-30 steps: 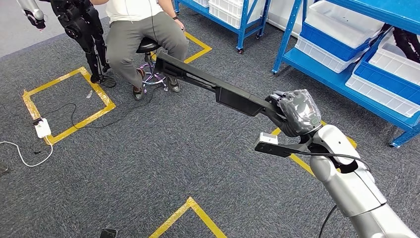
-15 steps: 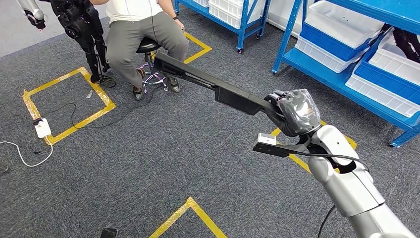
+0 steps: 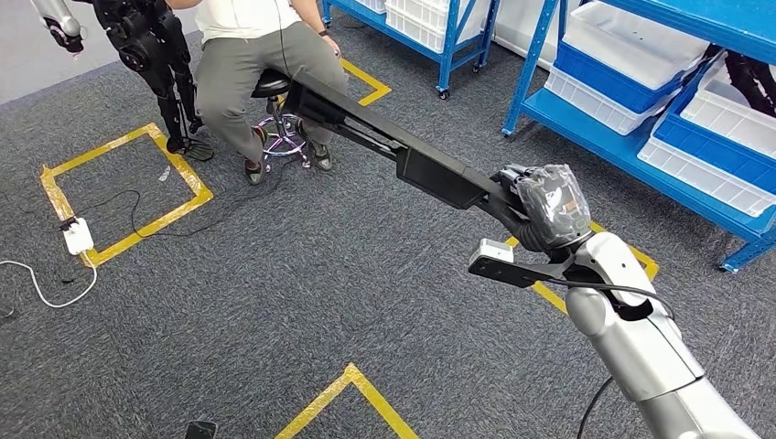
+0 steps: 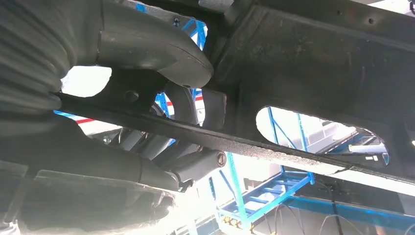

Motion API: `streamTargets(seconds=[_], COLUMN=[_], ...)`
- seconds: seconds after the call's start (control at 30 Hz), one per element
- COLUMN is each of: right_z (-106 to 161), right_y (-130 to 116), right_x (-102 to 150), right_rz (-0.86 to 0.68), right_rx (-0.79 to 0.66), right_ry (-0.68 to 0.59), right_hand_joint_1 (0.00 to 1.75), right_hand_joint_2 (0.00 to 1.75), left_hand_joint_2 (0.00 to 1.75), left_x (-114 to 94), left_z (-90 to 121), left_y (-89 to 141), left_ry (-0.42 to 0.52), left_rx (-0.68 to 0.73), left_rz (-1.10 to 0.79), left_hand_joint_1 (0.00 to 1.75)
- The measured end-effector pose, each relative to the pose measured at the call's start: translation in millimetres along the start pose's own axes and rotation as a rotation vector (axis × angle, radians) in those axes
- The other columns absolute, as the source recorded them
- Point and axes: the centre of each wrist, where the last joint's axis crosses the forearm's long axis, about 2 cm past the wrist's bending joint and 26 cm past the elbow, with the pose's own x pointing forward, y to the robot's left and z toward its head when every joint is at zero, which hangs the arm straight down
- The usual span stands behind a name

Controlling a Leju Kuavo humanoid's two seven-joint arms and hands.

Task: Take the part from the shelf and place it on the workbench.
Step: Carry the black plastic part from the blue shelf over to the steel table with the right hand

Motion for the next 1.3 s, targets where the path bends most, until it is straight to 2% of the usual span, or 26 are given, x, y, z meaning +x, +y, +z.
streamTargets(seconds=[1.3], right_z=[-5.0], right_y=[-2.2], right_x=[-5.3], right_rz=[0.005], right_rx=[0.001], right_ry=[0.012], right_hand_joint_1=[1.75], right_hand_joint_2=[1.75], left_hand_joint_2=[1.75], left_x=[0.2], left_z=[-1.3], left_y=[2.0], left_ry=[0.0], left_rx=[0.005], left_rz=[-0.003], left_hand_joint_1=[0.0])
